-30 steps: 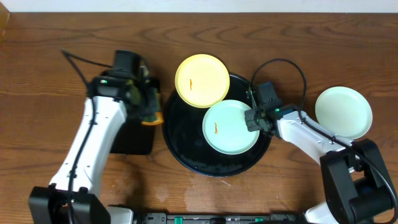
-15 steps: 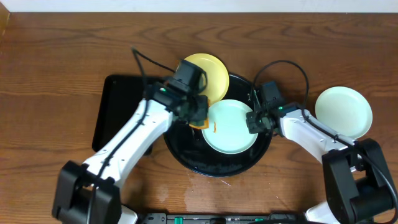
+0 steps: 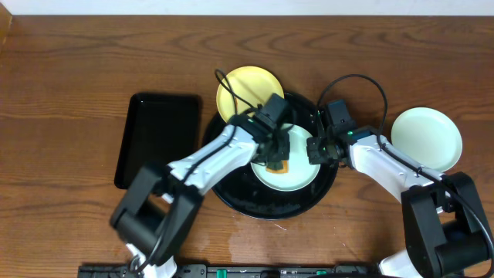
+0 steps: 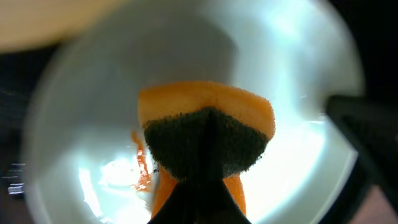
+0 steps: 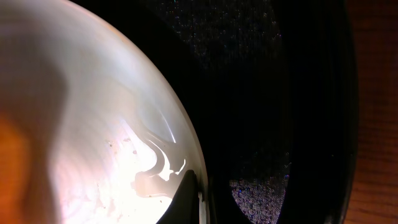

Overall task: Clean dirty plates on tray and stack at the side
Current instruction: 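Scrub the held mint plate with the sponge in the left gripper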

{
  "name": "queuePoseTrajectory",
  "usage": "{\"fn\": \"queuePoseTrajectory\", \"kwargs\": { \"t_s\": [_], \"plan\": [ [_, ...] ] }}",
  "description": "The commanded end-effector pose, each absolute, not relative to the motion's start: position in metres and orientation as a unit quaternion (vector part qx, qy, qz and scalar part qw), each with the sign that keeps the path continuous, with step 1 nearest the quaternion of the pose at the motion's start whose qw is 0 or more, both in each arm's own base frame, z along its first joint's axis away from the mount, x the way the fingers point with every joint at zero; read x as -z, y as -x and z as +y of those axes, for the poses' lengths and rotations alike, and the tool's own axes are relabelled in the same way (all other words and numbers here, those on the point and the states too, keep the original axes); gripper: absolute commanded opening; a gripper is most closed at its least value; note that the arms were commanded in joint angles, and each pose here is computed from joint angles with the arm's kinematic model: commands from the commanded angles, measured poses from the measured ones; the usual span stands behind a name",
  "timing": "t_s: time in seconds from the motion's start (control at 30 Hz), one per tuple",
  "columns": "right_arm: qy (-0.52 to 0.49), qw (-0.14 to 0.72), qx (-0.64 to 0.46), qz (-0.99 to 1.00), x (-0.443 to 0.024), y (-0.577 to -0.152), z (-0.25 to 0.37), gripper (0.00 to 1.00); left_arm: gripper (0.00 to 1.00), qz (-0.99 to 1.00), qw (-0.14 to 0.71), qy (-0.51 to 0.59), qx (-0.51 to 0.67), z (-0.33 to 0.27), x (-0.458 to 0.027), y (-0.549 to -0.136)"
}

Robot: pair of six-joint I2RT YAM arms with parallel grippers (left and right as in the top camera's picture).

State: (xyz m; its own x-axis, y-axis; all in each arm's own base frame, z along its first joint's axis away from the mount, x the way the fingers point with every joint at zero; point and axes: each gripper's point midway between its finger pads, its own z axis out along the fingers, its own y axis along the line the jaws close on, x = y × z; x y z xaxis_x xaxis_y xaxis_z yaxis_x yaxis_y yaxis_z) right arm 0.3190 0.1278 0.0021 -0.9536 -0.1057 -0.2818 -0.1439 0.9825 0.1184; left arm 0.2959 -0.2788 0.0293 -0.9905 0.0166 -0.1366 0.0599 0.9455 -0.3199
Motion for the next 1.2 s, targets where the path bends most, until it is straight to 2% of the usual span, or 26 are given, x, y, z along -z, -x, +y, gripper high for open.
{"fn": "queuePoseTrajectory", "kwargs": {
  "t_s": [0.0, 0.1, 0.2, 0.67, 0.83, 0.97, 1.17],
  "plan": [
    [0.055, 0.090, -0.030, 0.994, 0.027, -0.296, 0.111, 0.01, 0.08, 0.987, 0.045, 0.017, 0.152, -0.277, -0.009, -0.293],
    [0.055, 0.090, -0.030, 0.994, 0.027, -0.295, 0.111, 0.01, 0.07, 0.992, 0.051, 0.015, 0.118, -0.266, 0.006, -0.296],
    [0.055, 0.090, -0.030, 0.994, 0.027, -0.295, 0.111, 0.01, 0.08, 0.995, 0.102, 0.020, 0.011, -0.229, 0.012, -0.309],
    [0.055, 0.085, -0.028, 0.994, 0.027, -0.293, 0.110, 0.01, 0.07, 0.955, 0.218, -0.033, -0.201, -0.168, -0.029, -0.346],
    [0.049, 0.081, -0.017, 0.995, 0.028, -0.291, 0.105, 0.01, 0.08, 0.954, 0.223, -0.036, -0.198, -0.172, -0.051, -0.350],
    [0.042, 0.079, -0.011, 0.996, 0.028, -0.291, 0.101, 0.01, 0.08, 0.952, 0.245, -0.020, -0.181, -0.170, -0.088, -0.357],
    [0.043, 0.079, -0.011, 0.996, 0.028, -0.291, 0.100, 0.01, 0.08, 0.952, 0.265, 0.044, -0.149, -0.125, -0.149, -0.356]
  ]
}}
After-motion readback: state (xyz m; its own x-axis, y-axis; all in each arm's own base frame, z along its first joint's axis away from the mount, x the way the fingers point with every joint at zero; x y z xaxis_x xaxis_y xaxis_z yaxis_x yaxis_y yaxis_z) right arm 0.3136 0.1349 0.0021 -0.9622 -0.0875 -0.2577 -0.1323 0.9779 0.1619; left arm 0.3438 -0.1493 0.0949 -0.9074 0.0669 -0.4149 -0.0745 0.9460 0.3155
